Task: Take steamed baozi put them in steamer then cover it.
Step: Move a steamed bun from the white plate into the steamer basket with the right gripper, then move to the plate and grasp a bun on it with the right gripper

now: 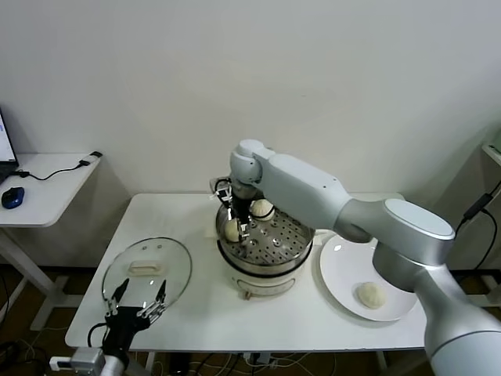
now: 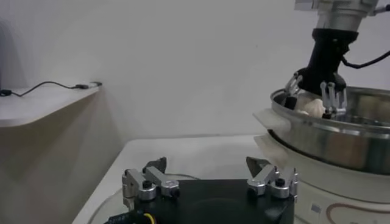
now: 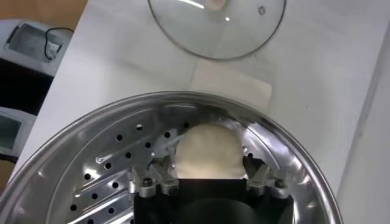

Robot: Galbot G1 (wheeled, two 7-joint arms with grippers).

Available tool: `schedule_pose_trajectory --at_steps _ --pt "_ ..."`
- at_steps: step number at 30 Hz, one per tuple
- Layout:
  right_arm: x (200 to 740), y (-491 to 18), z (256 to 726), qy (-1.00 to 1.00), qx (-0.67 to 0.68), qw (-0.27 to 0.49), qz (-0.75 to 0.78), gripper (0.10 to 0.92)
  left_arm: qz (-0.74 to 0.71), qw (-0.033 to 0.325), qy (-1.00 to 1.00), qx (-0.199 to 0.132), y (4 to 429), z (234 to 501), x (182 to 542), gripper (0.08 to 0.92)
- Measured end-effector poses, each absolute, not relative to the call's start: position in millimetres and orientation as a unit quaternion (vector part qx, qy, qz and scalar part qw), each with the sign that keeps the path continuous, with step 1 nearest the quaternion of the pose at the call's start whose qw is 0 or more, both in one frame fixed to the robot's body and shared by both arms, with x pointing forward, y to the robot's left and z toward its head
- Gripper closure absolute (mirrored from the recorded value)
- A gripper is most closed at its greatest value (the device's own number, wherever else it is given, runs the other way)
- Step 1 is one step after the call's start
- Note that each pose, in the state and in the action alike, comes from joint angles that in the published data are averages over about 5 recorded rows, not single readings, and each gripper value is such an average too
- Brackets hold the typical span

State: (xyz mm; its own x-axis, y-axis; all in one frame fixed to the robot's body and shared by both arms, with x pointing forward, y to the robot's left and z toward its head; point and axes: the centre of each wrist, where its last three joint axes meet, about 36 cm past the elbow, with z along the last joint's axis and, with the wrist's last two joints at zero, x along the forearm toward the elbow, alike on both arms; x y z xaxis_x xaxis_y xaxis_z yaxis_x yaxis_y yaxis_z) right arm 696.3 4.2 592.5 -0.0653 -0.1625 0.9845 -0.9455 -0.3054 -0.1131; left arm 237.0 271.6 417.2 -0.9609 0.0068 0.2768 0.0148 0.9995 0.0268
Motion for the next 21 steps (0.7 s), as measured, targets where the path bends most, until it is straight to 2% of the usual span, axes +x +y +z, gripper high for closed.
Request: schedule_pose_trajectory --at_steps 5,10,16,21 --pt "694.3 -16.7 619.0 -0.485 0.585 0.343 0.551 0.2 -0.015 0.139 -0.99 -0.009 271.3 418.5 237.2 0.177" --pt "691.0 -59.1 656.9 -0.503 0.581 0.333 0.546 0.199 -0.015 0.14 -0.99 -0.013 270.7 418.6 236.8 0.177" --pt "677.7 -130.4 691.3 -0.528 0.572 0.327 0.536 0.2 -0.012 0.142 -0.99 -0.016 270.1 417.6 236.0 0.177" --pt "658.0 -203.3 697.7 -0.549 0.561 0.333 0.523 0.2 -0.008 0.146 -0.989 -0.017 269.9 416.9 234.7 0.177"
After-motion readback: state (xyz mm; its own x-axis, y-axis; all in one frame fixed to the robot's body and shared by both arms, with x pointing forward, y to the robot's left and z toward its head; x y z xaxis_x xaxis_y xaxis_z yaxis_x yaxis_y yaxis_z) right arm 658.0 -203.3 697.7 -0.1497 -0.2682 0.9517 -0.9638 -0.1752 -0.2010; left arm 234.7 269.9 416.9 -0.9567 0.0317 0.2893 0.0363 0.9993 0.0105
